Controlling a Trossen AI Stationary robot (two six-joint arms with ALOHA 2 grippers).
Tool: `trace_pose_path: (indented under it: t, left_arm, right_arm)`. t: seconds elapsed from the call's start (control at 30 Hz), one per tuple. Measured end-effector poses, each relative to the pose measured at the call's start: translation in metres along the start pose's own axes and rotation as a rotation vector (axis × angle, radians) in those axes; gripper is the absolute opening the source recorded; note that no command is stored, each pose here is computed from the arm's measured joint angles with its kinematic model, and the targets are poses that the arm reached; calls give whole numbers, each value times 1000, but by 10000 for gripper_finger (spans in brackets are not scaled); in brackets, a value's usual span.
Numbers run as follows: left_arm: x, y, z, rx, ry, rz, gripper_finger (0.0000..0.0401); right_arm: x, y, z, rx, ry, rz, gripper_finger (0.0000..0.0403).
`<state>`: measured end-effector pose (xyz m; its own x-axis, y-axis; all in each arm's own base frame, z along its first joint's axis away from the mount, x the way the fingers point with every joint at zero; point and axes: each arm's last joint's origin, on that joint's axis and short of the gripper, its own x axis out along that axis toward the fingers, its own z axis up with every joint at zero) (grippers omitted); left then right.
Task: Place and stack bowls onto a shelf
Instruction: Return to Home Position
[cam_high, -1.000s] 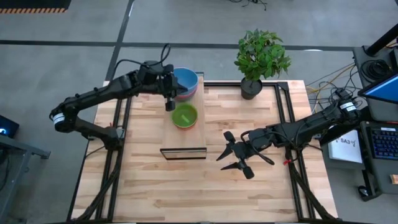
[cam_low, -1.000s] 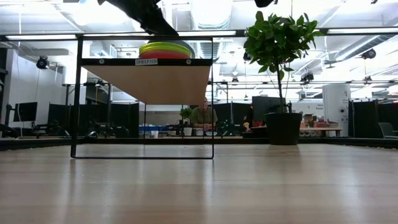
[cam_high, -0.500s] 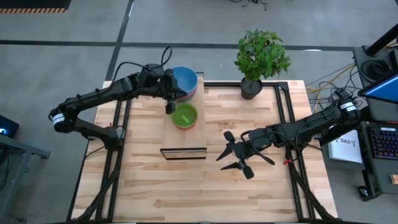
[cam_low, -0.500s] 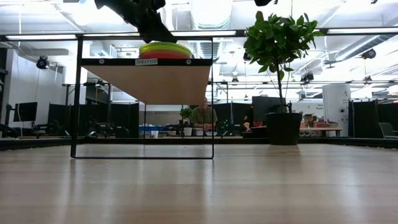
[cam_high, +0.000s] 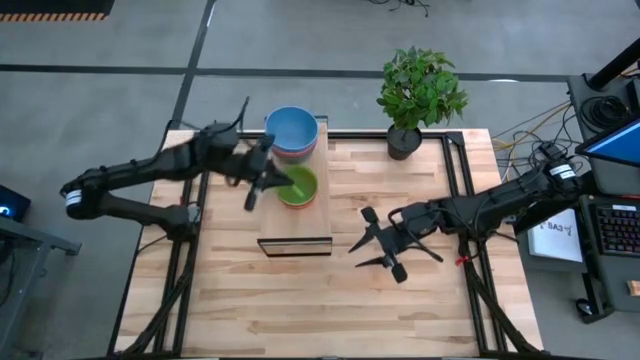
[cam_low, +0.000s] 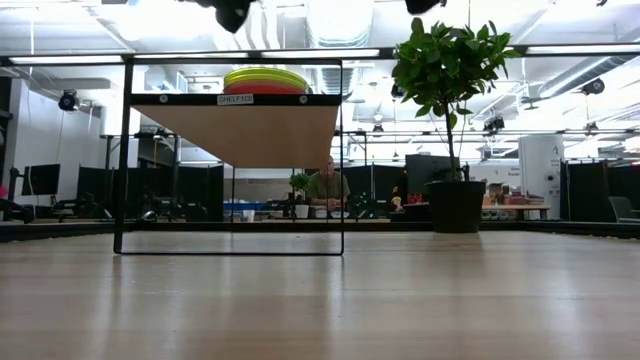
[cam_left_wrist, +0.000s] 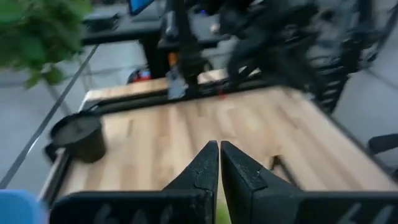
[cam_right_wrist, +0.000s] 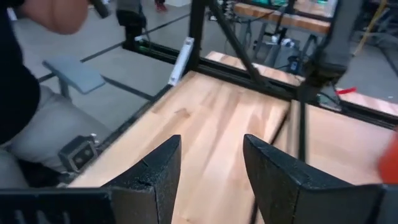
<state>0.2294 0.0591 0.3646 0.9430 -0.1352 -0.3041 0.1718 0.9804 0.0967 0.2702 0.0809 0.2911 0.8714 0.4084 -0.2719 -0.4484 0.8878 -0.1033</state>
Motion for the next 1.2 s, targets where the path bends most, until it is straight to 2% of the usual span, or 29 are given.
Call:
trace_pose_path:
  t: [0.27,0.43,0.6,0.73,0.87,1.2]
  left_arm:
    - [-21,-51,-37,-1,-218,-111,0]
    - [-39,-70,-60,19,-294,-157,0]
    - [-51,-77,-82,20,-338,-148,0]
    - [-55,-80,-99,18,-340,-94,0]
    - [-58,-81,-112,12,-339,-46,0]
    - [-63,-81,-136,-18,-343,-6,0]
  right_arm:
    - [-26,-17,-33,27,-46,-104,139]
    - [-51,-26,-55,62,-83,-184,122]
    - [-78,-25,-68,104,-132,-243,111]
    - [-96,-19,-78,104,-171,-265,107]
    - [-109,-13,-89,97,-206,-280,107]
    - [-141,2,-115,105,-335,-337,89]
